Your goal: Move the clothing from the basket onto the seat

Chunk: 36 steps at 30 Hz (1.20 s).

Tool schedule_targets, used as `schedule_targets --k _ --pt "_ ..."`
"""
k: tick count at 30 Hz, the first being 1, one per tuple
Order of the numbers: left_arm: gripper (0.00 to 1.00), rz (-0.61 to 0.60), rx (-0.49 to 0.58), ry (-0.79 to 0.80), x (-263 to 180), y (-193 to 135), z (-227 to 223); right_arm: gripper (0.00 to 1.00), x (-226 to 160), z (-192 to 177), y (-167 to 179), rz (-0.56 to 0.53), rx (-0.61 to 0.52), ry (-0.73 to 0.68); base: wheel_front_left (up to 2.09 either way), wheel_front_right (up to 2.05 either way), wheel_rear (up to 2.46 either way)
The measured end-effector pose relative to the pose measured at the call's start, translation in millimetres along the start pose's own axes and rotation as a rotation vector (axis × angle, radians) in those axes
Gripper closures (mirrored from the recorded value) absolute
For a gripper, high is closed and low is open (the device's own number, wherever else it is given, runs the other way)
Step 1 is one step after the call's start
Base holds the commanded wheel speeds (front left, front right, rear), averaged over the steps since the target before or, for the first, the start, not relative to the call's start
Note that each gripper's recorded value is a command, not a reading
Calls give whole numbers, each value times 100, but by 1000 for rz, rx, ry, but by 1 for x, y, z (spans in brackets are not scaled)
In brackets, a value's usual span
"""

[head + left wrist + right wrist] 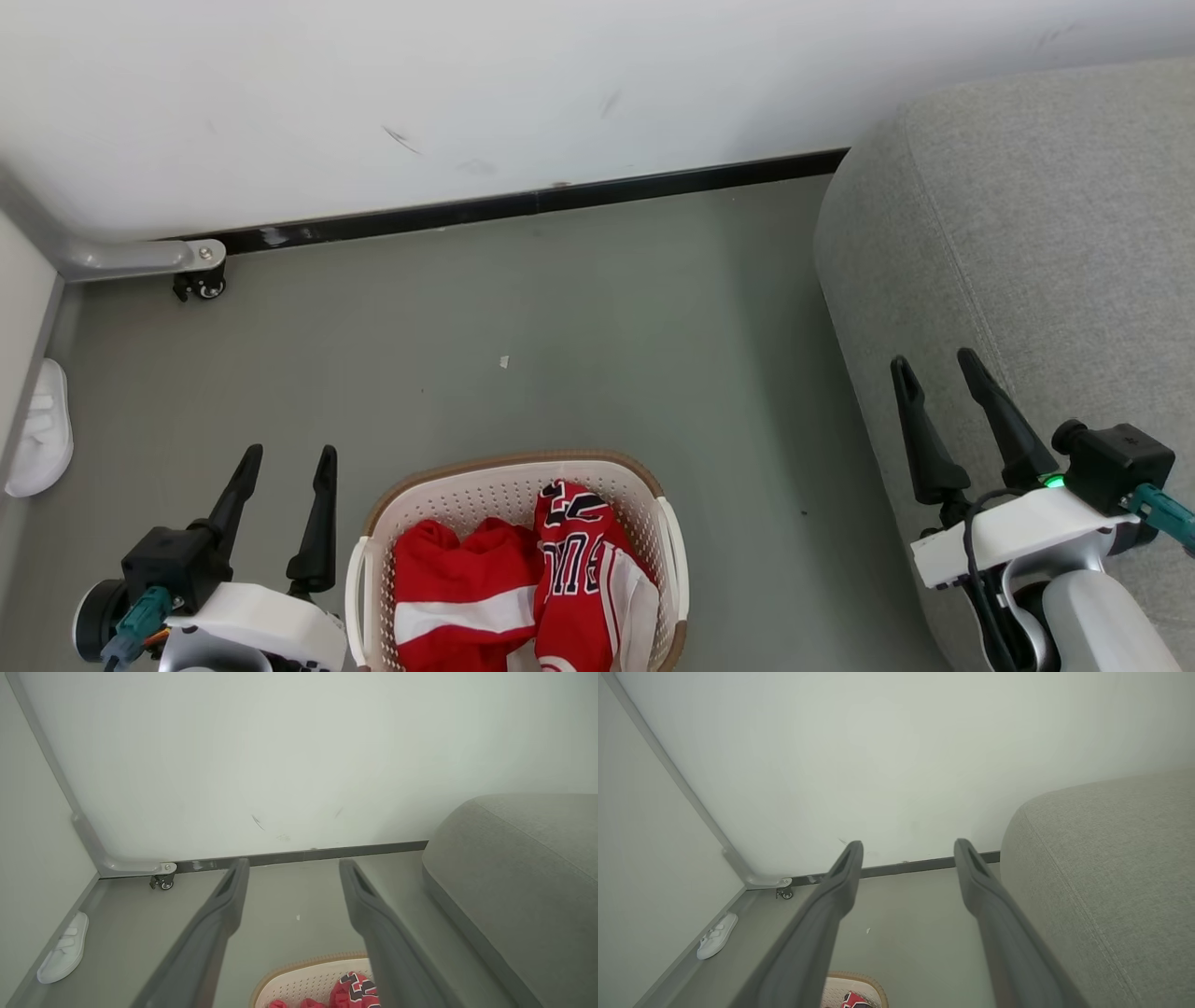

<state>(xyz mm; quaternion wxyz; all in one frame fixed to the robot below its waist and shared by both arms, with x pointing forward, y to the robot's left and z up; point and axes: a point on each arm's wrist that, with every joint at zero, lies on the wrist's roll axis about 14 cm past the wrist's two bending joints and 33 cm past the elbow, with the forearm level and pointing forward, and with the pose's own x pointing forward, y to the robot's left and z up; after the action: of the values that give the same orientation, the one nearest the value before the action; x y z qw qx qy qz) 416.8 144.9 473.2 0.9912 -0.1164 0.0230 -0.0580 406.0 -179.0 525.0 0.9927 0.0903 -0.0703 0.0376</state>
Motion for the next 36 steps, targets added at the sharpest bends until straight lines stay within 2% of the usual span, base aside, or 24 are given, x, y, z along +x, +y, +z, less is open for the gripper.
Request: schedule_targets --k 21,36 --pt "0 -129 1 193 21 -25 -61 0 2 -37 -13 -40 5 95 0 0 0" --pt "0 -231 -4 351 37 -45 -115 0 30 -54 -15 -29 -10 111 0 0 0"
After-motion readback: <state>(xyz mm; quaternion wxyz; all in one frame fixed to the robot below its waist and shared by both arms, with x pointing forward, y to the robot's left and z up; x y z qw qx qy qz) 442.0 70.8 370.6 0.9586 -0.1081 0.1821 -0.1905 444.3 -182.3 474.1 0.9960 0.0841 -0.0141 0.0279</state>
